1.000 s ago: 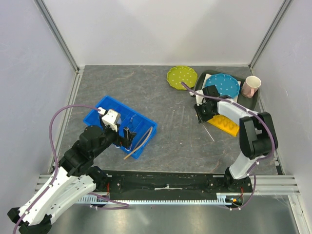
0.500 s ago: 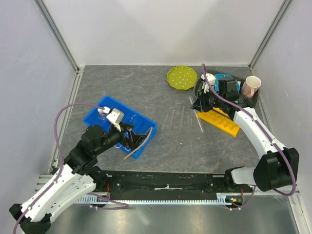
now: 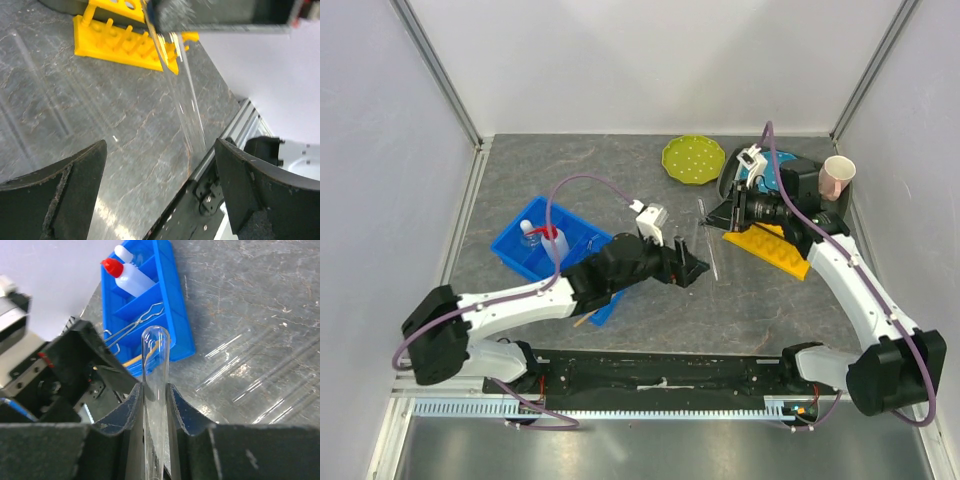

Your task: Organize the chemistry lab equipment

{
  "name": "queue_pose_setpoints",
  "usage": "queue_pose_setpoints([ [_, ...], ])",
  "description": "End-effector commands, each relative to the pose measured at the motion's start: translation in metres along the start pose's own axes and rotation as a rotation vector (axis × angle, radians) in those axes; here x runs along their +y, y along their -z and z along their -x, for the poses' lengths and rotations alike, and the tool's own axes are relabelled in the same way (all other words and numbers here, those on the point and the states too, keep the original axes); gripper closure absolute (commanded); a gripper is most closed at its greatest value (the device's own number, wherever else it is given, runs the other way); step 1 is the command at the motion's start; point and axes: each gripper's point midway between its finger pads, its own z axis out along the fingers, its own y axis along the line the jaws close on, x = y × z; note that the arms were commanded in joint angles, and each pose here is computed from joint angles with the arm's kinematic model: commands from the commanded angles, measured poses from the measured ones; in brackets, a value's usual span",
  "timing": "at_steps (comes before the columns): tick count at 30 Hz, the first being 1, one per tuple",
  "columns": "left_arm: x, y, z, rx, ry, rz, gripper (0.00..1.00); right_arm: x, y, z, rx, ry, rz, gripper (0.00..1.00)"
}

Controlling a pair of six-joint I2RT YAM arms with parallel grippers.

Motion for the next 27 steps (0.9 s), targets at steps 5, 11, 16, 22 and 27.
queue_pose_setpoints([
  [5, -0.038, -0.042, 0.046, -0.17, 0.145, -0.064, 0.13, 0.022, 0.013, -0.001, -0.063, 0.007, 0.058, 0.79],
  [11, -0.033, -0.057, 0.037, -0.138, 0.147, -0.041, 0.51, 0.023, 0.014, -0.002, -0.08, 0.01, 0.062, 0.8],
  [16, -0.03, -0.054, 0.027, -0.082, 0.096, -0.028, 0.78, 0.027, 0.017, -0.005, -0.082, 0.043, 0.074, 0.78],
  [22, -0.03, -0.034, 0.014, -0.035, -0.099, -0.094, 0.85, 0.037, 0.021, -0.015, -0.026, 0.148, 0.15, 0.58],
  [27, -0.03, -0.018, 0.003, 0.003, -0.199, -0.141, 0.86, 0.046, 0.022, -0.021, 0.051, 0.209, 0.212, 0.39],
])
